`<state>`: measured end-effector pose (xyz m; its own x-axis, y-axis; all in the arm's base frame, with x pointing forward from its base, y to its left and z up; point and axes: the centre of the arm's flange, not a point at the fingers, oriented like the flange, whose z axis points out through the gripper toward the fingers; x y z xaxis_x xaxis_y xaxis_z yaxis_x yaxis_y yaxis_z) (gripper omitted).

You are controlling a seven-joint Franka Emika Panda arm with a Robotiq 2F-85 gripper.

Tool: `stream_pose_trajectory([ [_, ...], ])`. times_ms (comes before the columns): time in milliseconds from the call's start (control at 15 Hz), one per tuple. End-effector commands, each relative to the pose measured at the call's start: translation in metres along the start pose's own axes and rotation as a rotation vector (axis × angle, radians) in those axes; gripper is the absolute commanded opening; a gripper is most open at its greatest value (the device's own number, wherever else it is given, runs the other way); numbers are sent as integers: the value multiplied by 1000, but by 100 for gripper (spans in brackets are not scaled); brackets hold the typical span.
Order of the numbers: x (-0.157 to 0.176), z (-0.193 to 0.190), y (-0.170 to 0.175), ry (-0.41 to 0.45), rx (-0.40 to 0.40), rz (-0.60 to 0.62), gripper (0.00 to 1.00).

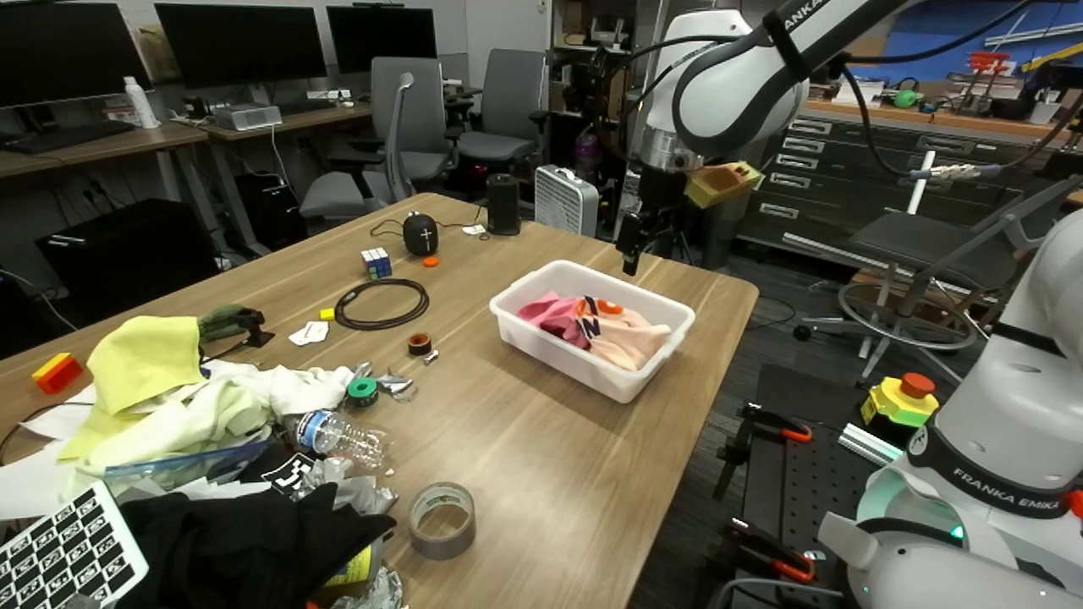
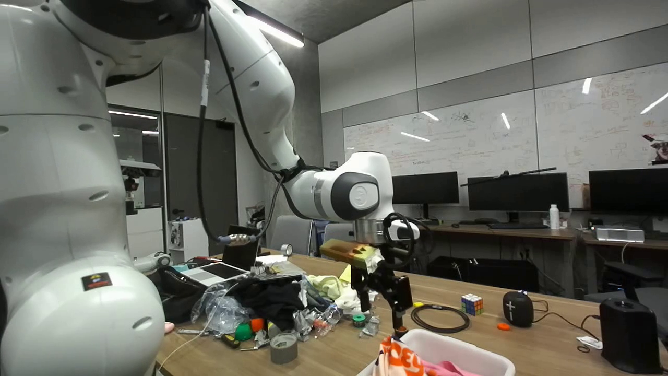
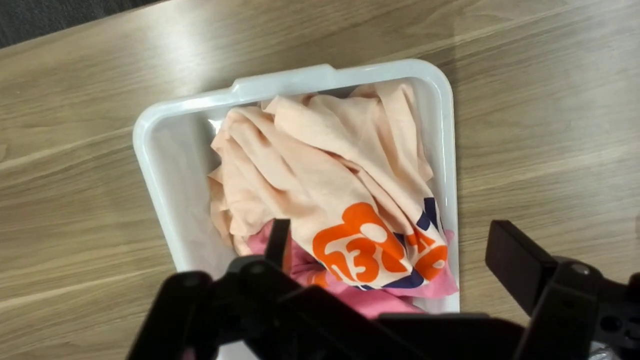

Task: Remove the shirts from the basket.

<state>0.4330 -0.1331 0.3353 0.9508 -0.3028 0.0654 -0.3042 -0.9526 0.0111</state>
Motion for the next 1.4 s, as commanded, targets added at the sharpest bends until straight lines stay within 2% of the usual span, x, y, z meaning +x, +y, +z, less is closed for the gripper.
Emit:
stream_pose_trajectory([
  [0, 24, 12, -26, 70, 5, -59, 100],
  [200, 24, 31, -49, 110, 6, -125, 100],
  [400, 30, 58, -78, 56, -5, -177, 100],
  [533, 33, 72, -86, 33, -27, -194, 100],
  [867, 52, 86, -75, 28, -123, -135, 100],
  [1133, 72, 79, -60, 69, -212, -63, 100],
  [1333, 82, 76, -58, 74, -242, -35, 100],
])
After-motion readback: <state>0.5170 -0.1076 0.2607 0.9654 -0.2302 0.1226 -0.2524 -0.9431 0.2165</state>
